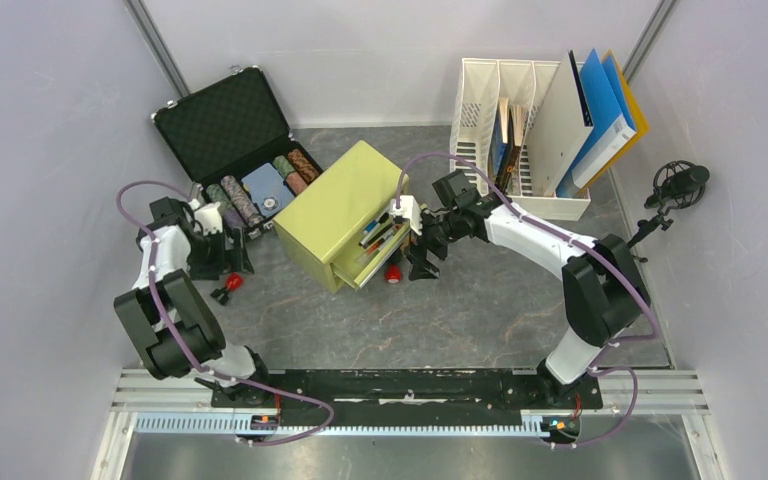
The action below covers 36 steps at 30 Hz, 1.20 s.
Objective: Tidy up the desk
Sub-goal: Close the drawer in the storage box.
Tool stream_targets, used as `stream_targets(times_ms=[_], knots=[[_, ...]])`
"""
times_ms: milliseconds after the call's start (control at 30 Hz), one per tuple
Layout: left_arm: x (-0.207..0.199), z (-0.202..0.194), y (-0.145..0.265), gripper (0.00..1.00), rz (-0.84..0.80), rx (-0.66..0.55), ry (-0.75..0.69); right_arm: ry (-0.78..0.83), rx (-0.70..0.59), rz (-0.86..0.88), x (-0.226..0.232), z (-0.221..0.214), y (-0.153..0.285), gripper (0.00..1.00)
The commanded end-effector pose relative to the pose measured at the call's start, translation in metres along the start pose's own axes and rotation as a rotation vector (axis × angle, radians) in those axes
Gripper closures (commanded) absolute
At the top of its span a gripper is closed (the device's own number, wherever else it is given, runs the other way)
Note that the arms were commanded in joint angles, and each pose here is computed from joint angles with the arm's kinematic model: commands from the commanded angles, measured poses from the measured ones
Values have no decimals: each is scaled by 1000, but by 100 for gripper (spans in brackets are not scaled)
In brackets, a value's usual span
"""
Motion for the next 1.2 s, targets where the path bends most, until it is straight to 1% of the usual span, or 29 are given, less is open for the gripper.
stream_targets(times_ms=[0,67,167,233,333,533,800,1167], knots=[[6,6,10,0,7,-46,-53,40,-69,8,-4,23,-2,2],[6,11,16,0,21,-85,-69,39,-66,8,-4,22,-2,2],[10,16,22,0,67,-112,-83,39,-64,9,-4,21,-2,2],[18,17,21,0,114,-99,-75,41,-63,9,-4,21,-2,2],[29,14,15,0,141,-62,-50,41,-62,10,-3,21,-2,2],[44,5,-1,0,119,-3,-3,38,-53,15,-2,16,-4,2],[51,2,-14,0,85,26,-7,34,-47,19,-1,13,-4,3],[49,7,-12,0,67,1,7,27,-56,48,0,16,-9,5]])
Point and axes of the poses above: each gripper's point midway between its finger pads, its own y axis back along the fingers, its own x axis along the line the jaws close on, z = x × y, the point moved 5 cm from there along y, back along the fingers, and after that the axes turned 6 degrees about -y, right-handed, at the moved point
